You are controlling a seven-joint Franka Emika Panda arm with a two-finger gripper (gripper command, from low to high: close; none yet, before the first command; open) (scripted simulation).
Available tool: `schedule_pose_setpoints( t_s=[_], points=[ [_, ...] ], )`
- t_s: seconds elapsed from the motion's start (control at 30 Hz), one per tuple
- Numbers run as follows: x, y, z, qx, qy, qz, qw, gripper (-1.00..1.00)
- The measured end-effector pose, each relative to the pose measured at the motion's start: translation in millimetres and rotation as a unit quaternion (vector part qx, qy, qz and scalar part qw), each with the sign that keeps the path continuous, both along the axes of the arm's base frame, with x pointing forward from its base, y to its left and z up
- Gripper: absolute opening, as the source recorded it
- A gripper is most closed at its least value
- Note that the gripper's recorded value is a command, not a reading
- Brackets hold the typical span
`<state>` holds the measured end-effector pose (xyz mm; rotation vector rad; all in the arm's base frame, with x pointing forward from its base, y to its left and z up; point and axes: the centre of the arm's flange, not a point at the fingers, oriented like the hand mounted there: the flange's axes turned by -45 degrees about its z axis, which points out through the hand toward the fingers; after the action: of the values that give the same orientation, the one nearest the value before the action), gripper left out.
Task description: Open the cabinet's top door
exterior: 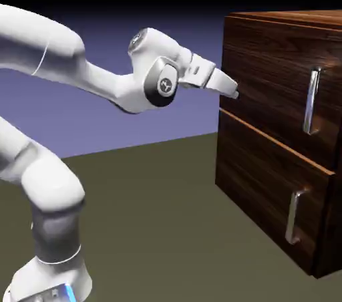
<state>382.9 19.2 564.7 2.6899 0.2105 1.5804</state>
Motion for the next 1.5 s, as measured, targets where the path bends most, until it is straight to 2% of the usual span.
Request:
schedule_pose_setpoints(
  t_s=[0.4,0.77,1.13,1.5],
  points=[
    [-11,-23,45,0.005,-0.091,0.006,0.996,0.00],
    [-8,-66,55,0.019,-0.162,-0.002,0.987,0.00],
    [14,-119,31,0.037,-0.214,-0.014,0.976,0.00],
    [53,-171,-28,0.053,-0.244,-0.024,0.968,0.00]
  ],
)
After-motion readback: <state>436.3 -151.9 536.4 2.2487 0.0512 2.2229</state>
